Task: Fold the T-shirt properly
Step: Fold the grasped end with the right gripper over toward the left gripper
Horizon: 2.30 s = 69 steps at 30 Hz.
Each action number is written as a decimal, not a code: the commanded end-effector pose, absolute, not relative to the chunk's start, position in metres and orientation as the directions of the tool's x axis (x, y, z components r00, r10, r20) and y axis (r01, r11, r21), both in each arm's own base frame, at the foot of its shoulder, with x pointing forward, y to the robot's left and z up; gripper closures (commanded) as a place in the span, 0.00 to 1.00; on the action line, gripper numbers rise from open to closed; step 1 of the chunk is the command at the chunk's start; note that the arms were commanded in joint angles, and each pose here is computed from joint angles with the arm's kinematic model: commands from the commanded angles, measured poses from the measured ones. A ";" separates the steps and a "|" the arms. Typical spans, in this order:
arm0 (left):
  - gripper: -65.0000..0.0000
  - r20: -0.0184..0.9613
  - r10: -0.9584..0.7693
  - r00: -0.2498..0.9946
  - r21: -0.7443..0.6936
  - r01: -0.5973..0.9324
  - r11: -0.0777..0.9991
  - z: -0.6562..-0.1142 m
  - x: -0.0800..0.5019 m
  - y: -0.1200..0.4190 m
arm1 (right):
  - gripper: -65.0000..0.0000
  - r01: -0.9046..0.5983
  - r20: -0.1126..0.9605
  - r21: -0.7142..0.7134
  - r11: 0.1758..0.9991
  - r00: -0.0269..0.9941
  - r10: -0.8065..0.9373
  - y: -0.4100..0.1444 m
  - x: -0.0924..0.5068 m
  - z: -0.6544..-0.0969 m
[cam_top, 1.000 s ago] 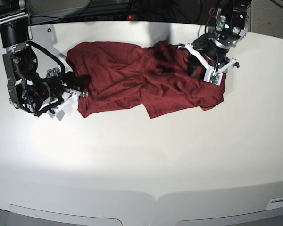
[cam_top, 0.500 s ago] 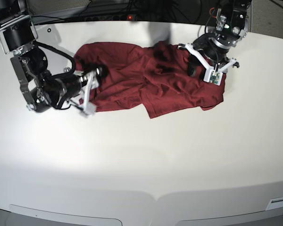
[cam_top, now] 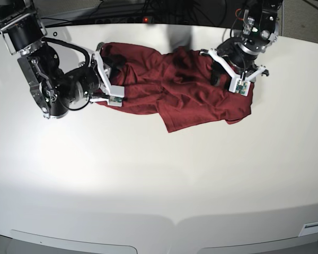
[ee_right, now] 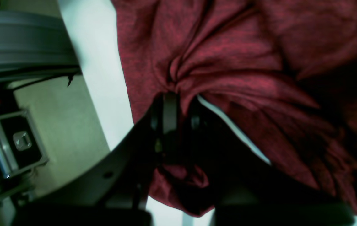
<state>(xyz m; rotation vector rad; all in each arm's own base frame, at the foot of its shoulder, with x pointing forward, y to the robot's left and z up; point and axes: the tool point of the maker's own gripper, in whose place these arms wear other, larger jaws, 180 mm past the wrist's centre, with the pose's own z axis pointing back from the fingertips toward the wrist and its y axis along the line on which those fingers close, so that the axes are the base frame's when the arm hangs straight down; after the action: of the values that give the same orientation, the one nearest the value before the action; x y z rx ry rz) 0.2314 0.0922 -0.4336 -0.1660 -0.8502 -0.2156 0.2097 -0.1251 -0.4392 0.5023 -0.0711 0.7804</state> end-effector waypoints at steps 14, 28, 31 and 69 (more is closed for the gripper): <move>0.60 0.710 -0.149 0.688 -0.038 0.248 0.968 -0.442 0.223 0.098 | 1.00 -0.766 0.523 0.253 0.591 0.622 0.583 -0.095 0.287 -0.385; 0.60 0.707 -0.194 0.680 -0.069 0.340 0.938 -0.443 0.215 0.083 | 1.00 -0.861 0.720 0.332 0.385 0.495 0.486 0.049 0.275 -0.327; 0.60 0.702 -0.237 0.672 -0.068 0.393 0.917 -0.446 0.210 0.077 | 1.00 -0.868 0.750 0.347 0.355 0.484 0.450 0.076 0.273 -0.316; 0.60 0.803 -0.172 0.570 -0.138 0.459 0.877 -0.438 0.231 0.038 | 1.00 -0.920 0.874 0.337 -0.201 0.226 0.431 0.237 0.137 -0.250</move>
<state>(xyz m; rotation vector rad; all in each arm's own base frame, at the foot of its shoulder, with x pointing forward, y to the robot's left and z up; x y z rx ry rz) 0.2292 0.0385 -0.4365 -0.3685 -0.9150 -0.3554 0.1565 0.2319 -0.2643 1.1304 -0.6032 1.3045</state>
